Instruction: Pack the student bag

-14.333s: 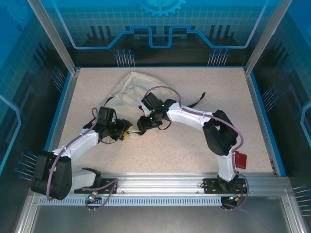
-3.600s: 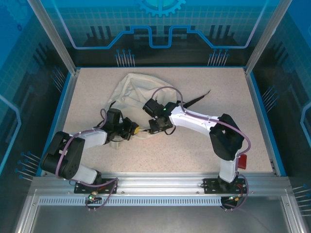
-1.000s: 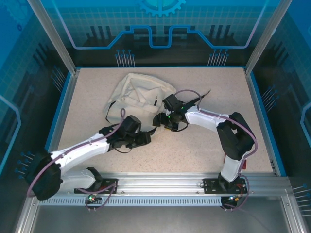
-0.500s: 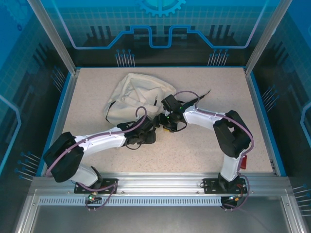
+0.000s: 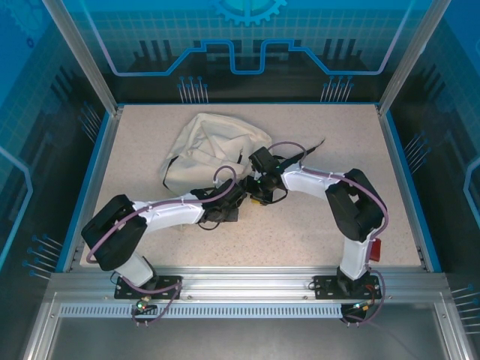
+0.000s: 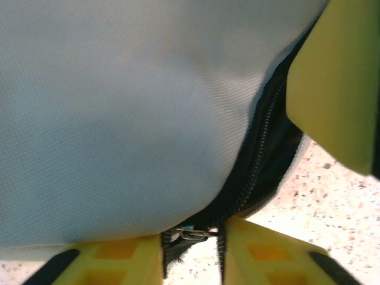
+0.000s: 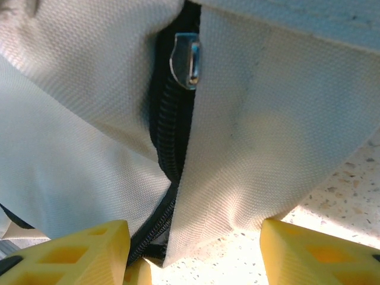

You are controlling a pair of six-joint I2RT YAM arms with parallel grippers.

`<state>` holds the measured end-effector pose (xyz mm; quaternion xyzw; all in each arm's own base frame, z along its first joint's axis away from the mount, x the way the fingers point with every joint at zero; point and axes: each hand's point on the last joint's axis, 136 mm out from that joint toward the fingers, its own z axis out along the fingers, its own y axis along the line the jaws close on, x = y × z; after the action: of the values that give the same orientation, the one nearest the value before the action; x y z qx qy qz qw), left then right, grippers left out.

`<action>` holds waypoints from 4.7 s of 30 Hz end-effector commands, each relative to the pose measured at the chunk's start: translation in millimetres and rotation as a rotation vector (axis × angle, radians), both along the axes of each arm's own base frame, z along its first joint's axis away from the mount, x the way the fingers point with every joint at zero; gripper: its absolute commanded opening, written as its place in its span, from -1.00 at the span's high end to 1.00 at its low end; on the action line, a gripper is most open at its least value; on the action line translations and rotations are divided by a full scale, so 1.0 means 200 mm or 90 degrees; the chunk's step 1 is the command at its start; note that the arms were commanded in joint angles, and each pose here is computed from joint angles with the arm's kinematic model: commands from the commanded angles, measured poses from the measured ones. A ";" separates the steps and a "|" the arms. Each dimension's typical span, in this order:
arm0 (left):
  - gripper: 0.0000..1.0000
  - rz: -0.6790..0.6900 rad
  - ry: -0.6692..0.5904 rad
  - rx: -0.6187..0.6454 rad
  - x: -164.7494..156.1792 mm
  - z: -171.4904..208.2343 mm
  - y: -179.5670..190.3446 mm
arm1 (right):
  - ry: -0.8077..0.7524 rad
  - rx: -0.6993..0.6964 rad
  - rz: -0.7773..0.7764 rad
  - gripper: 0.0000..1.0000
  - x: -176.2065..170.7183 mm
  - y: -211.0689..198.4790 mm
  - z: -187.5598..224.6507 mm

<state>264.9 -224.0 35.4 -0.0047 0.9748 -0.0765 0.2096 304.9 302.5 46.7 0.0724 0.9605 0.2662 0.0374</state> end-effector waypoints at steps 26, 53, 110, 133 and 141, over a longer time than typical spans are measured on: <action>1.00 0.041 0.026 0.086 -0.11 0.05 0.27 | -0.040 -0.189 -0.044 1.00 0.13 -0.19 -0.10; 0.55 -0.059 0.061 -0.124 -0.13 0.12 0.08 | -0.085 -0.142 0.030 1.00 0.12 -0.08 -0.04; 1.00 0.002 0.079 -0.057 -0.18 0.02 0.35 | -0.115 -0.390 -0.078 1.00 0.17 -0.57 -0.05; 1.00 -0.107 0.140 -0.278 -0.15 0.18 -0.05 | 0.004 -0.001 -0.026 0.25 -0.12 -0.06 0.15; 1.00 -0.106 0.161 -0.272 -0.16 0.16 -0.05 | 0.019 0.023 -0.006 0.25 -0.10 0.04 0.11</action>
<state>237.0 -228.7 61.6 0.0185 0.9539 -0.2836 0.0965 287.5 295.9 64.6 0.0873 0.9590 0.2672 0.0367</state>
